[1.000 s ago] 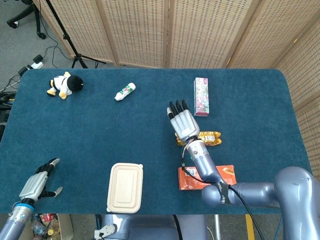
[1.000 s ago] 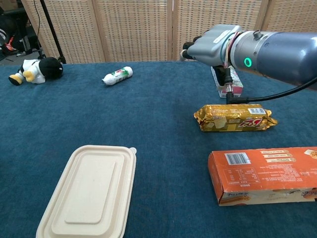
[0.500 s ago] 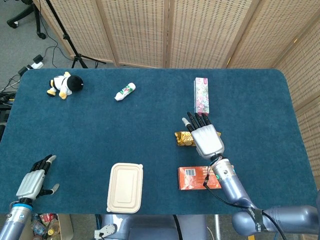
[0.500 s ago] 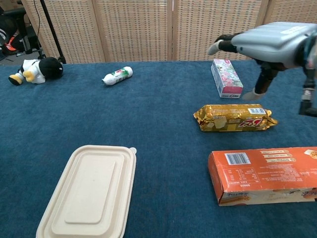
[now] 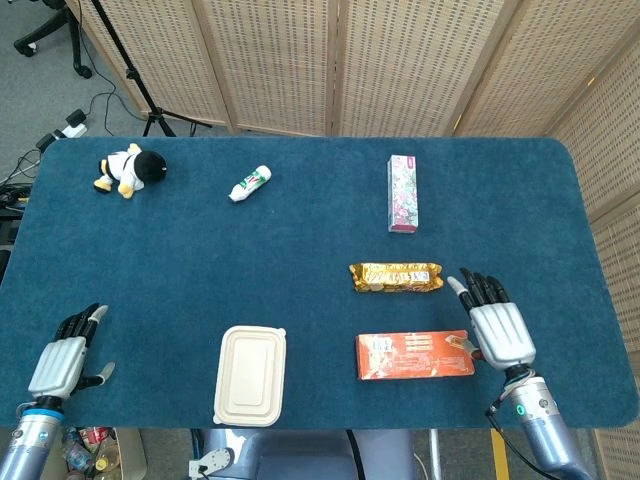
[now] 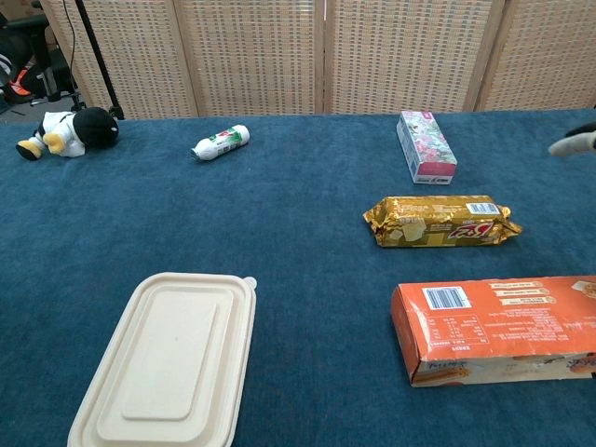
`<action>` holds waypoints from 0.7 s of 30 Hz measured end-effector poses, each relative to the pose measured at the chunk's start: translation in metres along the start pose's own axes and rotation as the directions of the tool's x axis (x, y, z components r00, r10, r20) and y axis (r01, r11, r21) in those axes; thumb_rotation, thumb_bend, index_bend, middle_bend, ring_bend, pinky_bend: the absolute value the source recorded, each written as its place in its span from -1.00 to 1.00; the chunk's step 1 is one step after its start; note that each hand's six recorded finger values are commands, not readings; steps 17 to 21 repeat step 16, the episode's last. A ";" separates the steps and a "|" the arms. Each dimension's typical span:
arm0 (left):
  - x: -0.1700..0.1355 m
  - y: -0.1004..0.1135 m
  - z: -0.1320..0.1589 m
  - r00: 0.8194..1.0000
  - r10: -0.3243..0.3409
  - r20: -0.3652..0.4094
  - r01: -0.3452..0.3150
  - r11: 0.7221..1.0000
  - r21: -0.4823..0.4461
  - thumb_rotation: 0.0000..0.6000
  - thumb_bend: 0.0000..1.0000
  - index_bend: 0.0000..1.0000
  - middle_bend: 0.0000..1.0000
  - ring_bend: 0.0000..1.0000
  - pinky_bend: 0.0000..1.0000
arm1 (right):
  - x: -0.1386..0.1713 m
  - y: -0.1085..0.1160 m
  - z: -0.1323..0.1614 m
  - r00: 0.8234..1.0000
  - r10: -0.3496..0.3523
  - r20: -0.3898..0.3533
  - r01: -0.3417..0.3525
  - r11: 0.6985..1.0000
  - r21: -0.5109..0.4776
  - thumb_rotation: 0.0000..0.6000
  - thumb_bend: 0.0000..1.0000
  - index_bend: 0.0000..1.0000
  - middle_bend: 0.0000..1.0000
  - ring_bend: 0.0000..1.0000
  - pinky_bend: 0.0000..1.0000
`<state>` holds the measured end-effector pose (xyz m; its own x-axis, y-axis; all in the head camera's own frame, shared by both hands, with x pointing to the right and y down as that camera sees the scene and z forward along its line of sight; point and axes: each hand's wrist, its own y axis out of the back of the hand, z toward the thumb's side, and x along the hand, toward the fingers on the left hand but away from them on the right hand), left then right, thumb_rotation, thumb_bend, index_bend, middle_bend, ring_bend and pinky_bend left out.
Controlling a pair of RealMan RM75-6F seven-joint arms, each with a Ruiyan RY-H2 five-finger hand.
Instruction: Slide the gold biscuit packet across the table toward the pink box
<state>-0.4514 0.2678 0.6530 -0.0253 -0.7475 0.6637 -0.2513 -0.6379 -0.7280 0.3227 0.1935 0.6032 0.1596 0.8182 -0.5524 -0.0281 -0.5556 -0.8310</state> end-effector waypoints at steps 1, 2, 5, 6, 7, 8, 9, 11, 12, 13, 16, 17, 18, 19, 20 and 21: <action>0.000 0.003 0.001 1.000 0.015 0.007 -0.015 1.000 0.009 1.00 -0.39 -1.00 -1.00 -1.00 -1.00 | 0.003 -0.003 -0.006 1.000 0.003 0.010 -0.002 1.000 -0.008 1.00 -0.53 -0.82 -1.00 -1.00 -0.84; 0.000 0.005 0.003 1.000 0.027 0.012 -0.027 0.999 0.017 1.00 -0.39 -1.00 -1.00 -1.00 -1.00 | 0.005 -0.005 -0.011 1.000 0.004 0.018 -0.004 1.000 -0.015 1.00 -0.53 -0.82 -1.00 -1.00 -0.84; -0.001 0.009 0.010 0.998 0.053 0.036 -0.055 0.998 0.029 1.00 -0.39 -1.00 -1.00 -1.00 -1.00 | 0.014 -0.012 -0.020 1.000 0.006 0.021 -0.005 0.999 -0.042 1.00 -0.53 -0.82 -1.00 -1.00 -0.84; -0.001 0.009 0.012 0.998 0.057 0.040 -0.058 0.998 0.028 1.00 -0.39 -1.00 -1.00 -1.00 -1.00 | 0.017 -0.013 -0.022 1.000 0.006 0.018 -0.005 0.999 -0.052 1.00 -0.53 -0.82 -1.00 -1.00 -0.84; -0.001 0.010 0.015 0.997 0.060 0.046 -0.061 0.998 0.025 1.00 -0.39 -1.00 -1.00 -1.00 -1.00 | 0.020 -0.014 -0.023 1.000 0.004 0.017 -0.003 0.998 -0.058 1.00 -0.53 -0.82 -1.00 -1.00 -0.84; -0.002 0.010 0.017 0.997 0.062 0.051 -0.064 0.998 0.025 1.00 -0.39 -1.00 -1.00 -1.00 -1.00 | 0.022 -0.015 -0.024 1.000 0.002 0.016 -0.001 0.998 -0.062 1.00 -0.53 -0.82 -1.00 -1.00 -0.84; -0.002 0.010 0.018 0.996 0.065 0.056 -0.066 0.997 0.025 1.00 -0.39 -1.00 -1.00 -1.00 -1.00 | 0.023 -0.014 -0.025 1.000 -0.004 0.017 0.005 0.998 -0.067 1.00 -0.53 -0.82 -1.00 -1.00 -0.84; -0.003 0.011 0.021 0.995 0.069 0.066 -0.071 0.997 0.027 1.00 -0.39 -1.00 -1.00 -1.00 -1.00 | 0.023 -0.011 -0.027 1.000 -0.015 0.021 0.017 0.997 -0.072 1.00 -0.53 -0.82 -1.00 -1.00 -0.84; -0.003 0.011 0.023 0.995 0.070 0.070 -0.072 0.997 0.026 1.00 -0.39 -1.00 -1.00 -1.00 -1.00 | 0.024 -0.009 -0.028 0.999 -0.024 0.023 0.026 0.997 -0.073 1.00 -0.53 -0.82 -1.00 -1.00 -0.84; -0.004 0.011 0.024 0.995 0.073 0.074 -0.075 0.997 0.024 1.00 -0.39 -1.00 -1.00 -1.00 -1.00 | 0.024 -0.007 -0.028 0.999 -0.031 0.023 0.032 0.997 -0.074 1.00 -0.53 -0.82 -1.00 -1.00 -0.84; -0.005 0.012 0.027 0.994 0.076 0.082 -0.078 0.997 0.021 1.00 -0.39 -1.00 -1.00 -1.00 -1.00 | 0.026 0.001 -0.028 0.998 -0.057 0.021 0.059 0.996 -0.074 1.00 -0.53 -0.82 -1.00 -1.00 -0.84; -0.005 0.012 0.027 0.994 0.076 0.082 -0.078 0.997 0.021 1.00 -0.39 -1.00 -1.00 -1.00 -1.00 | 0.026 0.001 -0.028 0.998 -0.057 0.021 0.059 0.996 -0.074 1.00 -0.53 -0.82 -1.00 -1.00 -0.84; -0.005 0.012 0.027 0.994 0.076 0.082 -0.078 0.997 0.021 1.00 -0.39 -1.00 -1.00 -1.00 -1.00 | 0.026 0.001 -0.028 0.998 -0.057 0.021 0.059 0.996 -0.074 1.00 -0.53 -0.82 -1.00 -1.00 -0.84; -0.005 0.012 0.027 0.994 0.076 0.082 -0.078 0.997 0.021 1.00 -0.39 -1.00 -1.00 -1.00 -1.00 | 0.026 0.001 -0.028 0.998 -0.057 0.021 0.059 0.996 -0.074 1.00 -0.53 -0.82 -1.00 -1.00 -0.84; -0.005 0.012 0.027 0.994 0.076 0.082 -0.078 0.997 0.021 1.00 -0.39 -1.00 -1.00 -1.00 -1.00 | 0.026 0.001 -0.028 0.998 -0.057 0.021 0.059 0.996 -0.074 1.00 -0.53 -0.82 -1.00 -1.00 -0.84; -0.005 0.012 0.027 0.994 0.076 0.082 -0.078 0.997 0.021 1.00 -0.39 -1.00 -1.00 -1.00 -1.00 | 0.026 0.001 -0.028 0.998 -0.057 0.021 0.059 0.996 -0.074 1.00 -0.53 -0.82 -1.00 -1.00 -0.84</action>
